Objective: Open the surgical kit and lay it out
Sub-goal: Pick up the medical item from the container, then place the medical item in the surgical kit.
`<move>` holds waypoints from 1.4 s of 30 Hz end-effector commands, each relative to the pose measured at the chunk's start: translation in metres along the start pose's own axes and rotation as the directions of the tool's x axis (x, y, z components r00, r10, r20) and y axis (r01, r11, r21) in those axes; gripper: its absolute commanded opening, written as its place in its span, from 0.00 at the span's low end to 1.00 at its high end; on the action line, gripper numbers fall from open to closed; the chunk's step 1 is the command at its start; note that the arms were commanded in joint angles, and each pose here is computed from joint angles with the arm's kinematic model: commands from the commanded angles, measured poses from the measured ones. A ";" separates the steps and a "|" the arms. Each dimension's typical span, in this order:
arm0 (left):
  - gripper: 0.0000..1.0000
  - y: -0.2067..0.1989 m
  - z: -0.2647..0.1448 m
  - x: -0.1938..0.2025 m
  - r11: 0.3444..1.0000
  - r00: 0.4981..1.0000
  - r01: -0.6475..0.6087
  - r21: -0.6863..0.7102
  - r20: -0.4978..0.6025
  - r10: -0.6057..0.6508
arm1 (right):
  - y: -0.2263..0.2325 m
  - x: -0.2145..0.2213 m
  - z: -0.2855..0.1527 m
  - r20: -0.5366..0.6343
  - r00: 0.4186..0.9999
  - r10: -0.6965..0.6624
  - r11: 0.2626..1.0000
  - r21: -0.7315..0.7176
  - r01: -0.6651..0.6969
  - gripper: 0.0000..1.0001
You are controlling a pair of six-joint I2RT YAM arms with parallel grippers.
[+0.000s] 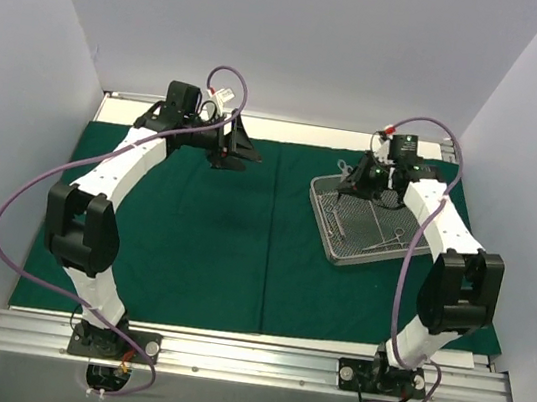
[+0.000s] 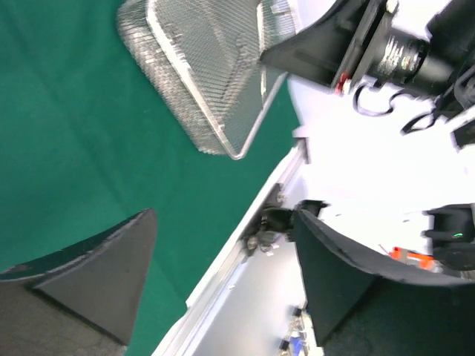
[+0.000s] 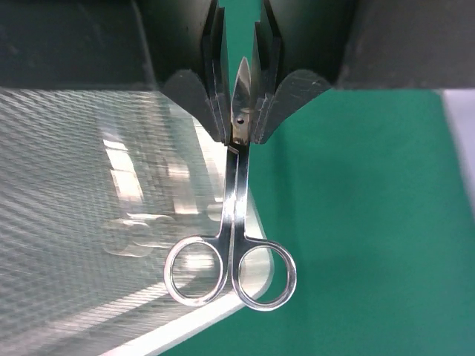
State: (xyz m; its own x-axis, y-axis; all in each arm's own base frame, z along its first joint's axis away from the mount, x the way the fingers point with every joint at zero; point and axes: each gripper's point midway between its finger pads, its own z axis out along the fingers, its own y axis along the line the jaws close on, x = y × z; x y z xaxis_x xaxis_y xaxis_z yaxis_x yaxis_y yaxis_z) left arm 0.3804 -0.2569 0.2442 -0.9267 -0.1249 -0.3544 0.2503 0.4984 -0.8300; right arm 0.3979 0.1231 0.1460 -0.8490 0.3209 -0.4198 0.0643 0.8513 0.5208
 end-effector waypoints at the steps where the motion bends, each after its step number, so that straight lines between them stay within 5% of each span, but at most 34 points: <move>1: 0.82 -0.037 0.000 -0.010 0.984 0.999 -0.042 0.174 0.023 0.039 | 0.074 0.001 -0.021 0.060 0.993 -0.100 0.963 -0.244 0.112 0.00; 17: 0.62 -0.067 -0.003 -0.010 0.927 0.992 -0.078 0.366 0.120 0.036 | 0.202 0.027 -0.038 0.045 0.987 -0.157 0.744 -0.651 0.148 0.00; 42: 0.53 -0.082 -0.007 -0.013 0.830 0.985 -0.102 0.548 0.171 0.009 | 0.233 0.042 -0.043 -0.015 0.984 -0.180 0.663 -0.740 0.110 0.00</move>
State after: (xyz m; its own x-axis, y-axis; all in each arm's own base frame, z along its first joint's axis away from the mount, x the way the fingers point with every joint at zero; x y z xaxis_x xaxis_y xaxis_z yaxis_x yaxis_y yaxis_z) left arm 0.3738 -0.2894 0.3106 -0.8842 -0.2708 -0.3807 0.3987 -0.0128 -0.9170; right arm 0.3595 0.3114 0.2520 -0.8861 0.1738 -0.4297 -0.3511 0.3537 0.8670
